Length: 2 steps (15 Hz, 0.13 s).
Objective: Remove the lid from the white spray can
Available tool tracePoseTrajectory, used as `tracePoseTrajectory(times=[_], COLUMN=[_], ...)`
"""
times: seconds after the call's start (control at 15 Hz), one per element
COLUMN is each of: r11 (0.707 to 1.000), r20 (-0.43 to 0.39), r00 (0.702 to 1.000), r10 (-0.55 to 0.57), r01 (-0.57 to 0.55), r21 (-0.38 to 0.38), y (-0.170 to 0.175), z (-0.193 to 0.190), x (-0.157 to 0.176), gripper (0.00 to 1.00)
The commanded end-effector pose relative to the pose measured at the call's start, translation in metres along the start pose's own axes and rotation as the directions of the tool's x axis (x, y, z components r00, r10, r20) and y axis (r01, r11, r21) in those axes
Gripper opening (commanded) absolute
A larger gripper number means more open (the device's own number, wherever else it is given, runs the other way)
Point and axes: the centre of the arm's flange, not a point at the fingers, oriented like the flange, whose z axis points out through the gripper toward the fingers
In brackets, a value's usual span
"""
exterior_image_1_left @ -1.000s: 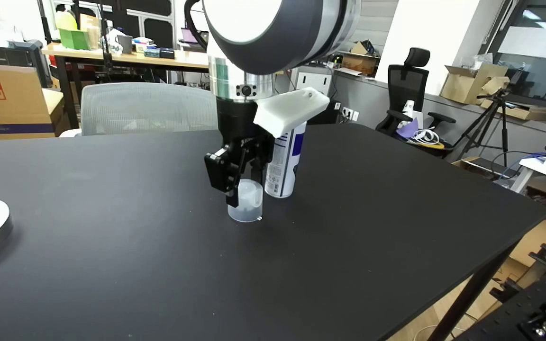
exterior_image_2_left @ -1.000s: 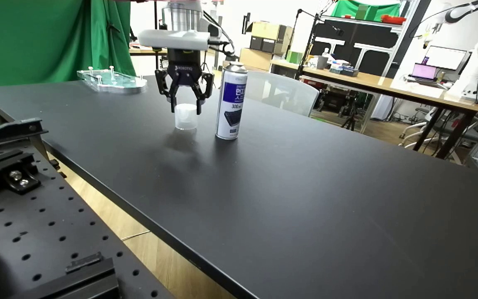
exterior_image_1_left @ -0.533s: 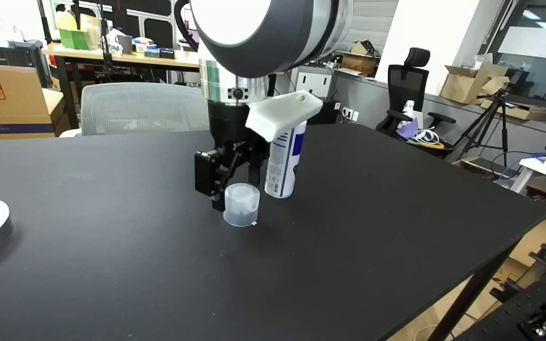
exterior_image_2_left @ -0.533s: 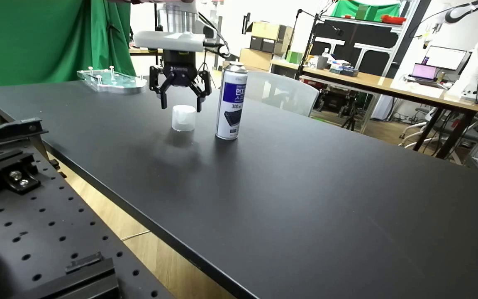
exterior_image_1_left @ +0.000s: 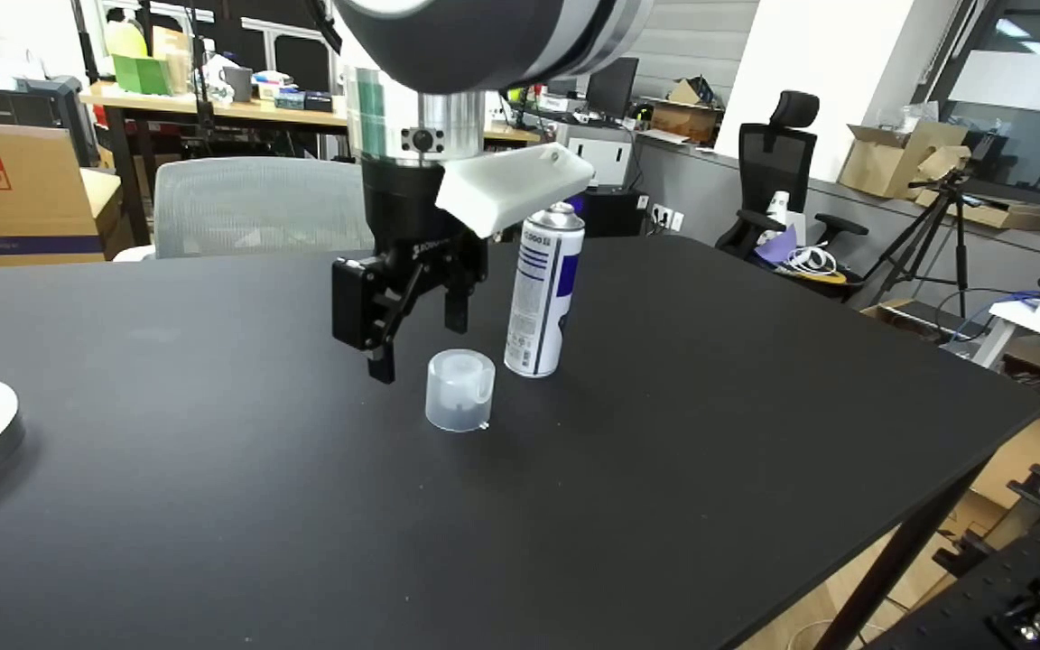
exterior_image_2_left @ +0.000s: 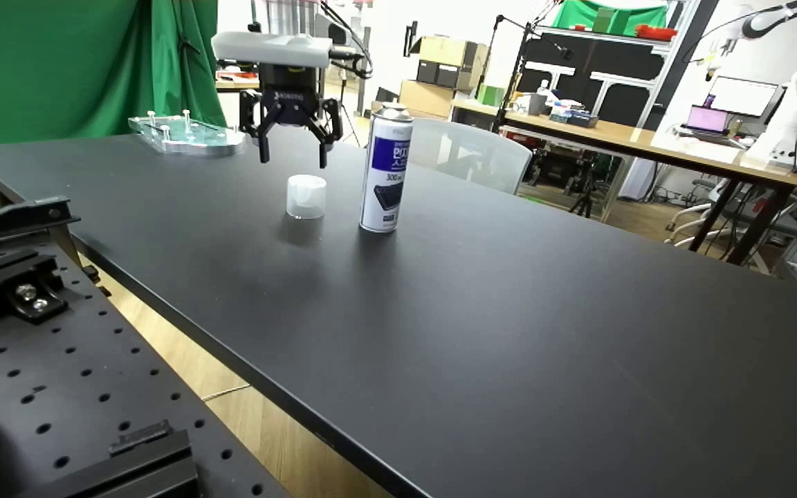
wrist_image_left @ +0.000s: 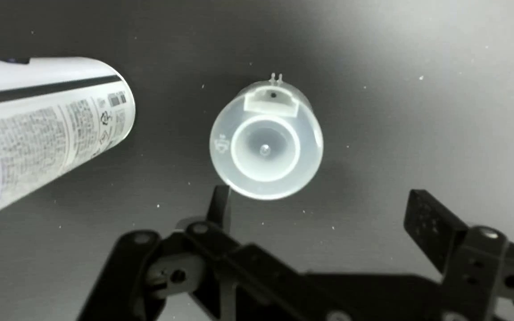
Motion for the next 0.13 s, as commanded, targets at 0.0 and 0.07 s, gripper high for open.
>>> tracePoseTrajectory(times=[0.0,0.07], r11=[1.000,1.000], r20=[0.008,0.013], r00=[1.000,1.000], r10=[-0.006,-0.025], r01=[0.006,0.025], r21=[0.013,0.010], y=[-0.0009,-0.0018], z=[-0.0331,-0.0374], x=[-0.0022,-0.0040], gripper=[1.00,1.00])
